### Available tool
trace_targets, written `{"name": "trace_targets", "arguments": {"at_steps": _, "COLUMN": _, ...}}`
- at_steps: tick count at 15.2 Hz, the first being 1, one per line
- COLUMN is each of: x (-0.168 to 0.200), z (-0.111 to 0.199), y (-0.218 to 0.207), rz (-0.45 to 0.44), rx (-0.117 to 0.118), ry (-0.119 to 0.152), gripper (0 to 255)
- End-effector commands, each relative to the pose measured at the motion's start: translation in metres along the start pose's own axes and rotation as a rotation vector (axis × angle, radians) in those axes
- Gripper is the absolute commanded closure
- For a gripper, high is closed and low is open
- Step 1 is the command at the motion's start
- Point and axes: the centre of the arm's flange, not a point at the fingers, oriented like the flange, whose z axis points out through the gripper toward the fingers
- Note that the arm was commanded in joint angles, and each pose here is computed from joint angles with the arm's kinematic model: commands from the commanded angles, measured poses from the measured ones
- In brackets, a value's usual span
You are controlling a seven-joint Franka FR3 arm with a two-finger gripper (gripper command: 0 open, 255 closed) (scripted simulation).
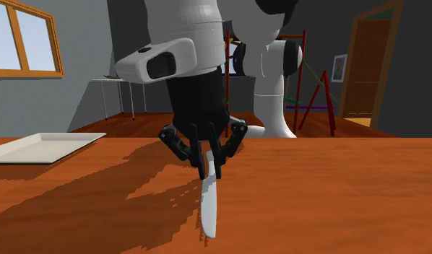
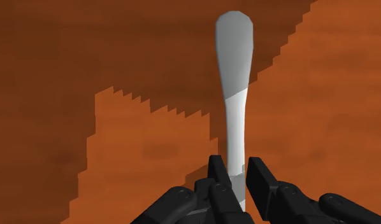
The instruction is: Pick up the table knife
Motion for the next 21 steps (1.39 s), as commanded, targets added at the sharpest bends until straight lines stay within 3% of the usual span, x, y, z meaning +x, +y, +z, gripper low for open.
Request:
{"name": "trace_targets", "arguments": {"at_steps": 1, "x": 0.002, "z": 0.005, "y": -0.003, "rz": -0.006, "rx": 0.008, "ry": -0.011, "gripper": 255}}
{"name": "trace_targets", "arguments": {"at_steps": 4, "x": 0.004, "z": 0.005, "y": 0.000, "rz": -0.006, "rx": 0.008, "ry": -0.011, "gripper": 255}}
{"name": "trace_targets", "arguments": {"at_steps": 21, "x": -0.012, "z": -0.073, "y": -0.008, "rz": -0.006, "rx": 0.008, "ry": -0.011, "gripper": 255}}
